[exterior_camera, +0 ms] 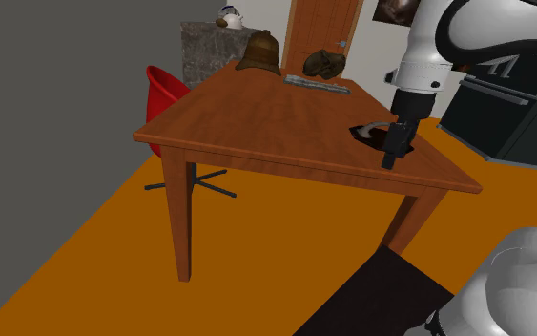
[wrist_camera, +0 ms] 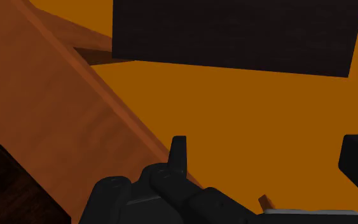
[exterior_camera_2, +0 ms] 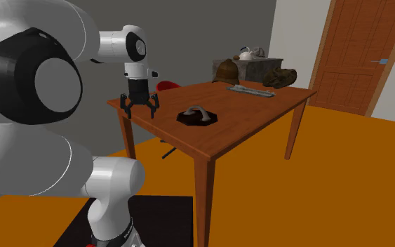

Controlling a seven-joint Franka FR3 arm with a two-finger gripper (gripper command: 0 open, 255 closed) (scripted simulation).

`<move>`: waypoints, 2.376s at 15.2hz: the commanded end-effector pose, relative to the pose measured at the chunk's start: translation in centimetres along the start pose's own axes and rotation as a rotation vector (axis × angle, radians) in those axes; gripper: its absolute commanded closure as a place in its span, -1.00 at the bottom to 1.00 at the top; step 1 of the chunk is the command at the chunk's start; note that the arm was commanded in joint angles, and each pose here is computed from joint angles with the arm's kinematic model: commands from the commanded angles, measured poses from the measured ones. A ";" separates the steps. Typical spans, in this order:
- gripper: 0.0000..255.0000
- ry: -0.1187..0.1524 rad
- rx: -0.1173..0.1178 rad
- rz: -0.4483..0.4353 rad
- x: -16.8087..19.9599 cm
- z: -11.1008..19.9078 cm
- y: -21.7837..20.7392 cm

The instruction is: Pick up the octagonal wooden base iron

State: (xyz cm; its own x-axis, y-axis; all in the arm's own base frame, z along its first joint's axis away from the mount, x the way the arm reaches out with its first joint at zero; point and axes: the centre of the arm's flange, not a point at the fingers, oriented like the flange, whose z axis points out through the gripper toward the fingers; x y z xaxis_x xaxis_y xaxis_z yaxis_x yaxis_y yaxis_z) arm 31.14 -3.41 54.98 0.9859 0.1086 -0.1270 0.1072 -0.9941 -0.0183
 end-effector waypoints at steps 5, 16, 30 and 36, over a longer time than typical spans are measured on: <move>-1.00 0.012 -0.013 -0.131 0.4 -0.6 5.0; -1.00 0.044 -0.051 -0.492 4.7 -2.8 18.0; -1.00 0.062 -0.071 -0.688 9.4 -0.2 24.2; 1.00 0.062 -0.071 -0.688 9.4 -0.2 24.2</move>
State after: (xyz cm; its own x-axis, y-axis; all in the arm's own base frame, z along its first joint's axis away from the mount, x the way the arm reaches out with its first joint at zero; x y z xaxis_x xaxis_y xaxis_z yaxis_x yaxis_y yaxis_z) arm 43.07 -26.44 53.57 0.6961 0.7160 -0.0527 0.7166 -0.6974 -0.0091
